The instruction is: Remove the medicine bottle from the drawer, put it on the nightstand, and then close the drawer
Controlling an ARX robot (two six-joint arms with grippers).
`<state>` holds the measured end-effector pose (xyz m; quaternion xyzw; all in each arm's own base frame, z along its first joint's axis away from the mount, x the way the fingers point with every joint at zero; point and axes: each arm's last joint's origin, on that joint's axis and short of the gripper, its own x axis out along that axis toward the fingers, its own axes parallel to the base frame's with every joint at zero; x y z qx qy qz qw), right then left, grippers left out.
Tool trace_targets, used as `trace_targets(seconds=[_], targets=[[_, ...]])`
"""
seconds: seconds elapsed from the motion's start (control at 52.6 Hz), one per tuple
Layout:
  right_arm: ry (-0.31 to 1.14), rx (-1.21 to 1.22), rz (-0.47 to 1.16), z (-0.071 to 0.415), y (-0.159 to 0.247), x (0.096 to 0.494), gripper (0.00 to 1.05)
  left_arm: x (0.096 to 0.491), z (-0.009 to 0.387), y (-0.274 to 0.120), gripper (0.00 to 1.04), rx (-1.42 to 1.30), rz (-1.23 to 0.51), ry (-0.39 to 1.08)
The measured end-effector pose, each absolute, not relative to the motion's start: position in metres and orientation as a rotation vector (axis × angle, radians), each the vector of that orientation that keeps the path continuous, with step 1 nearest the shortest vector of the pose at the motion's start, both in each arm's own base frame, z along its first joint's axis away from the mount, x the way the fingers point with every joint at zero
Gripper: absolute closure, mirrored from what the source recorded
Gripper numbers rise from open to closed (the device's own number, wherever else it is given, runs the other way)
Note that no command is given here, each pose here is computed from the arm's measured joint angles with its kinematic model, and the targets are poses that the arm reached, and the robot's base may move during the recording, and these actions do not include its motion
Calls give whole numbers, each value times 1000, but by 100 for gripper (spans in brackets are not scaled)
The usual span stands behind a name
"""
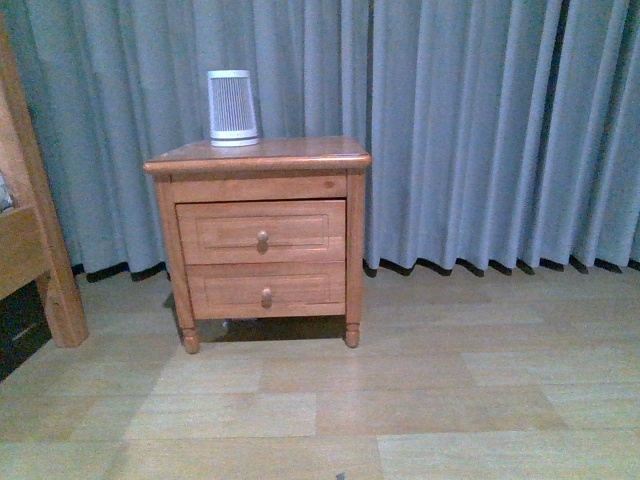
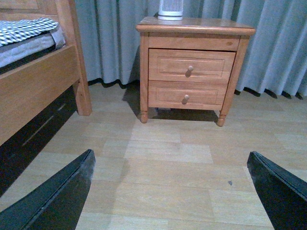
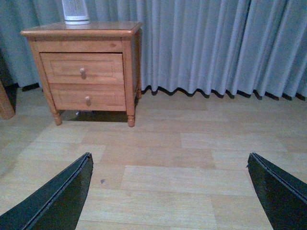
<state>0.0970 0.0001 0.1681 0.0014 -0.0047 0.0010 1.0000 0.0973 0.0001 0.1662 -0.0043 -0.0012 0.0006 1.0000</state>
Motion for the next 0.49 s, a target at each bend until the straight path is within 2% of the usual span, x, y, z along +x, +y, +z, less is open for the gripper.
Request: trace_targets(seconds=[0.495], targets=[[-9,3,2,168,0,97,7,97,166,0,7,-9,1,-2]])
